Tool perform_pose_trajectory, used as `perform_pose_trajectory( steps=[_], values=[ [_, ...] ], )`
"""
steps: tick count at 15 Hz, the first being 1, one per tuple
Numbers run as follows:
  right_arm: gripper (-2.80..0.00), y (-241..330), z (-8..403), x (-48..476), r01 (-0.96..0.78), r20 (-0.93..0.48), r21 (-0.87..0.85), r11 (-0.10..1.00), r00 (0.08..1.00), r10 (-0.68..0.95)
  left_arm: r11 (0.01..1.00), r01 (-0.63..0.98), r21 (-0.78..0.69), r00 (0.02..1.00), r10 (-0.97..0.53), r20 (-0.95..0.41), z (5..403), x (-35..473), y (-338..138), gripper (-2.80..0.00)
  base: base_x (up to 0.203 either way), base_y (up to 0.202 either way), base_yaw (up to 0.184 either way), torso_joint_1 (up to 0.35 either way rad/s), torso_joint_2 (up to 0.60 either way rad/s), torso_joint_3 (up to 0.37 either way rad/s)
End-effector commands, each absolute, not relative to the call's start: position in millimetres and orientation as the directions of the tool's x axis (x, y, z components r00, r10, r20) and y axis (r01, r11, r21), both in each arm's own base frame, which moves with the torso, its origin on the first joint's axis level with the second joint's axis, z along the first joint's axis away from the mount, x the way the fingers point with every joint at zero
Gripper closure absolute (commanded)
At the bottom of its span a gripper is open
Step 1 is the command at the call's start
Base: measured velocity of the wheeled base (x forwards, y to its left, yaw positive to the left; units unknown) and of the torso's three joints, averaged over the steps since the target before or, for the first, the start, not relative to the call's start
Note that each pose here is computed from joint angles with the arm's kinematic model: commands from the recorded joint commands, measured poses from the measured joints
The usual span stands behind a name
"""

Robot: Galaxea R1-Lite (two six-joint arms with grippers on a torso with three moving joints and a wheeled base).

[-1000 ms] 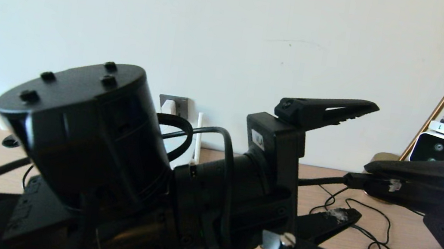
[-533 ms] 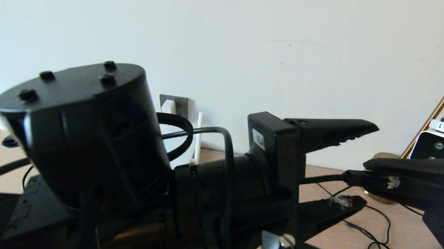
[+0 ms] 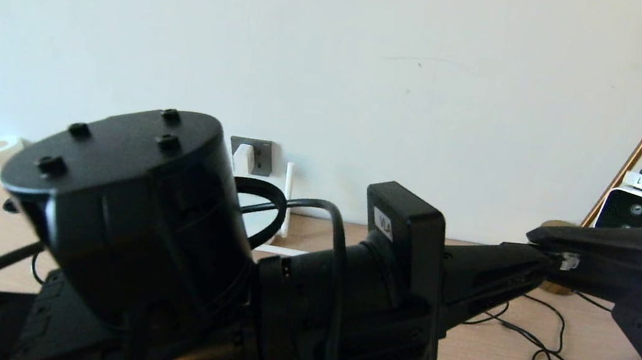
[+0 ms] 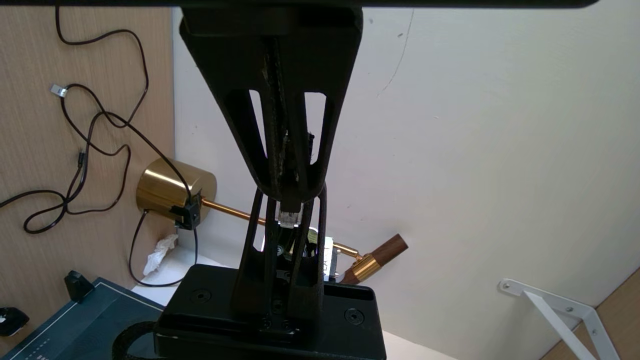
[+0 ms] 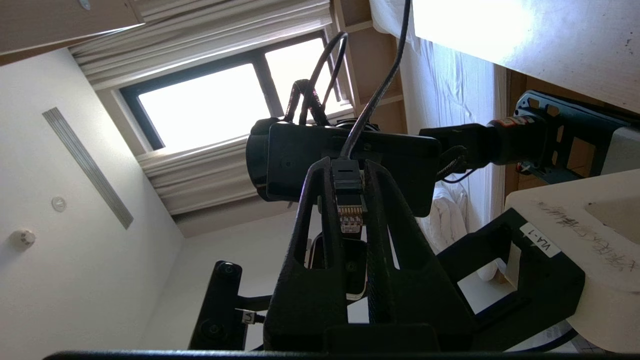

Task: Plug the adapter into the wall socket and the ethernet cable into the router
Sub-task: Plug cable into router interface

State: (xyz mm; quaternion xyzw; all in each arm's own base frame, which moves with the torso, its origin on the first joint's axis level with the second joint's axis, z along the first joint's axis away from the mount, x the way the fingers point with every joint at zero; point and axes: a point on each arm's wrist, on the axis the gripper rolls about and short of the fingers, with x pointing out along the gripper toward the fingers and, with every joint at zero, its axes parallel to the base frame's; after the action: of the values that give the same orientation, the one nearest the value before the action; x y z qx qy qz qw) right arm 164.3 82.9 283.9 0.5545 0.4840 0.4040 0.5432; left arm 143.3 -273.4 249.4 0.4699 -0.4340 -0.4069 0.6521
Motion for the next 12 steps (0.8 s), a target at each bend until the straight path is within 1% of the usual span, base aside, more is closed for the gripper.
perform_pose_trajectory(
  steps=[1,8,12],
  values=[
    [0.0,82.7,283.9,163.4,0.105,-0.076,0.993,0.056,0.198,0.977,0.225,0.116,0.967,0.292,-0.939,0.184,248.4,143.3,-273.1,0.0,0.0,0.0,0.0,0.0,0.0,0.0],
    [0.0,82.9,283.2,163.8,0.107,-0.078,0.993,0.057,0.199,0.977,0.224,0.119,0.967,0.291,-0.939,0.181,247.5,141.3,-270.5,0.0,0.0,0.0,0.0,0.0,0.0,0.0],
    [0.0,83.3,282.4,165.0,0.112,-0.08,0.992,0.059,0.2,0.976,0.245,0.111,0.963,0.277,-0.938,0.207,255.0,135.7,-266.9,0.0,0.0,0.0,0.0,0.0,0.0,0.0]
  ],
)
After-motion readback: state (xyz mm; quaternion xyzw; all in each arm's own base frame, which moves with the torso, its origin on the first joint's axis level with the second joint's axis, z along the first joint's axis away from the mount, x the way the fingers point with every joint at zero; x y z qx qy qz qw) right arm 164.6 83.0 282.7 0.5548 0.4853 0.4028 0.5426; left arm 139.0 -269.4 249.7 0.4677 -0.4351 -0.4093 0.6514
